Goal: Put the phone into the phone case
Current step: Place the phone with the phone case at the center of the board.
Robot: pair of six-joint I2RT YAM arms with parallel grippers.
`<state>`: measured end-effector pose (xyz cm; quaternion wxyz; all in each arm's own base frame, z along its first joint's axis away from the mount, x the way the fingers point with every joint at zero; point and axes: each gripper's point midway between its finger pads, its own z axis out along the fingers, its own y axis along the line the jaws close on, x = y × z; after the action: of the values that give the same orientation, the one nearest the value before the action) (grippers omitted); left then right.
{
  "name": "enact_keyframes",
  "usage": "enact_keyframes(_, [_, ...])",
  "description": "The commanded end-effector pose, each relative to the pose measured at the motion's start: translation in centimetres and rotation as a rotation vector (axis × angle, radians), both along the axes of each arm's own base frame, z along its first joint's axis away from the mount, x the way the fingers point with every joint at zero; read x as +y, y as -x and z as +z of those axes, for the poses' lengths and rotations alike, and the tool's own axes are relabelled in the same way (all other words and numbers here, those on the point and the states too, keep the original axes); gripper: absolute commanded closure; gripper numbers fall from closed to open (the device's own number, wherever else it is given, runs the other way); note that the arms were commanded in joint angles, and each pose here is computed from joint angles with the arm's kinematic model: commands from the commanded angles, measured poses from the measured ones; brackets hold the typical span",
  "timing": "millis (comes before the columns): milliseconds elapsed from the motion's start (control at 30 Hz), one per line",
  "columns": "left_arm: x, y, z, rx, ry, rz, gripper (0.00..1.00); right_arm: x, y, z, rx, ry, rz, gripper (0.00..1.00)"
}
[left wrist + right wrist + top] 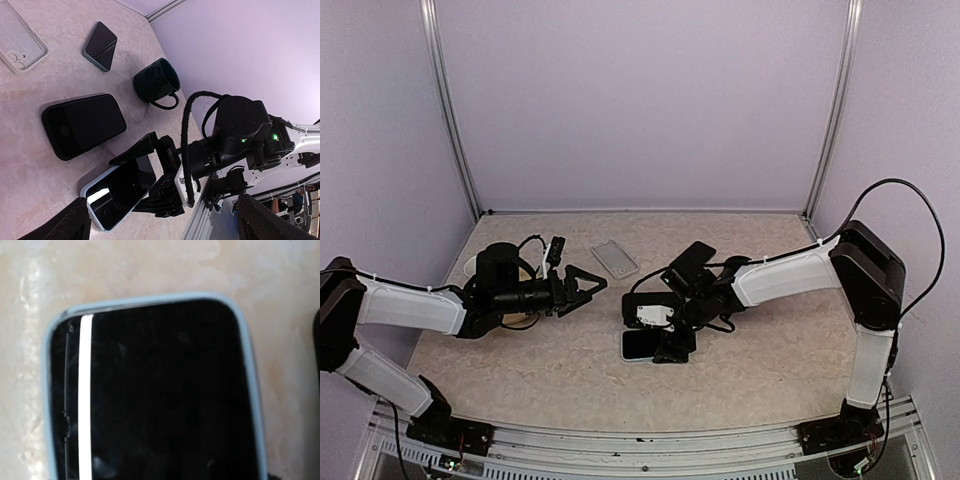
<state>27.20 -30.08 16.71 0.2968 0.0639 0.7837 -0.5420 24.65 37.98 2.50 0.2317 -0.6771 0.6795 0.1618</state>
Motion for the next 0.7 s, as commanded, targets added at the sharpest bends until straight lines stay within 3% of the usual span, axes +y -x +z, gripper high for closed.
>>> enact_keyframes(0, [0.1, -0.8, 0.9, -0.025, 0.013, 0.020, 0.01, 1.0, -1.2, 1.0, -0.022, -0.036, -0.018, 0.14])
enact_keyframes(400, [0.0, -1.0, 1.0, -0.028, 0.014, 0.026, 0.01, 0.6, -1.2, 1.7, -0.030, -0.030, -0.029, 0.05])
enact_keyframes(667, [0.3, -1.1, 0.6, -0.025, 0.002, 0.040, 0.01, 1.4, -2.6, 6.4, -0.110, -0.112, -0.063, 0.01])
